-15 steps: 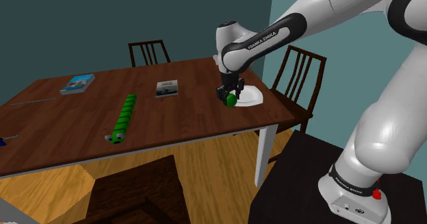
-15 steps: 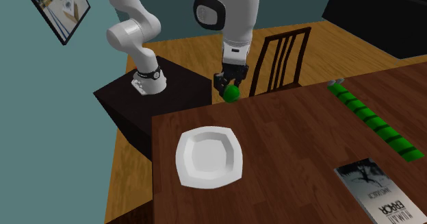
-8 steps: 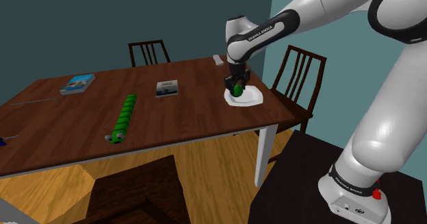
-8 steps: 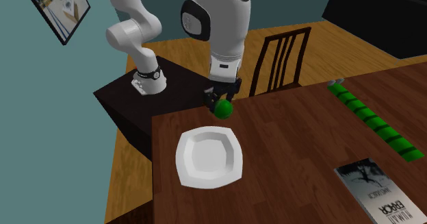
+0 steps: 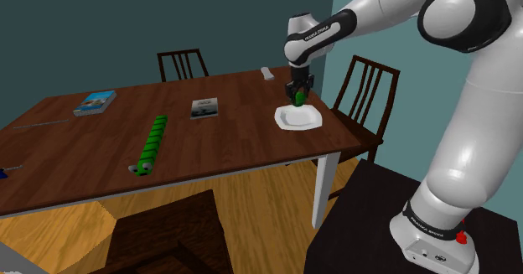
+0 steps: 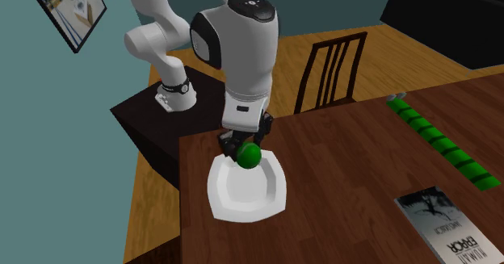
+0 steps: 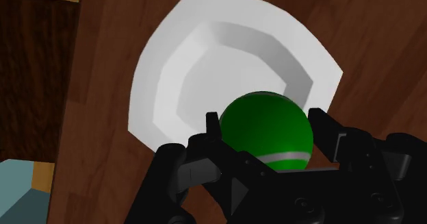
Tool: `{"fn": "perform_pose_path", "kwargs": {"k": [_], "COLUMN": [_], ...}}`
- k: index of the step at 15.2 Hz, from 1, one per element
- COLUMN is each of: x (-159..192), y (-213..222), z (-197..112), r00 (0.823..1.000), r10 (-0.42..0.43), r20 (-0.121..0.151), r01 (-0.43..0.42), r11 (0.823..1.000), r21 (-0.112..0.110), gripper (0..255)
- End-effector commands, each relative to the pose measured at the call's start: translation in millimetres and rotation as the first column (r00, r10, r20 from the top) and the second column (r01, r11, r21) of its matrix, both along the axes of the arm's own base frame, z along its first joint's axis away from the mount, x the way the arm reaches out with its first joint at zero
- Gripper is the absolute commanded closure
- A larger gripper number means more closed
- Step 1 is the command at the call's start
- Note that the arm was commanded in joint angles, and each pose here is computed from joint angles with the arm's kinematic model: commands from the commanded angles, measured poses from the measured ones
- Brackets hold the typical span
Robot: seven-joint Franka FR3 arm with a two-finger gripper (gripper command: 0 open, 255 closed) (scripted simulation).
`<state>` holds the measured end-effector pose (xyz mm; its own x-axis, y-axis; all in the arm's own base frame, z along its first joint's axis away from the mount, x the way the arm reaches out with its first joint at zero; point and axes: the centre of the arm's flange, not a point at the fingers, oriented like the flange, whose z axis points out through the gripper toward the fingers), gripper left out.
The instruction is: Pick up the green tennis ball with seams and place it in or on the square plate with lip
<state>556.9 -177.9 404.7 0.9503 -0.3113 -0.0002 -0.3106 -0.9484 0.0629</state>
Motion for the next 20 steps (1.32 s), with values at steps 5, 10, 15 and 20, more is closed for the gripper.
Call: {"fn": "perform_pose_path", "kwargs": {"k": [5, 10, 15, 20], "x": [5, 5, 5, 5], "y": [-19, -19, -19, -19], "z": [-21, -47, -76, -76], "r00": [1.000, 1.000, 1.000, 1.000], "r10": [0.002, 0.002, 0.002, 0.002], "r20": [0.000, 0.000, 0.000, 0.000], "r01": [-0.002, -0.002, -0.002, -0.002], "r11": [1.000, 1.000, 1.000, 1.000], "r21": [-0.001, -0.001, -0.001, -0.001], "gripper": [255, 255, 255, 255]}}
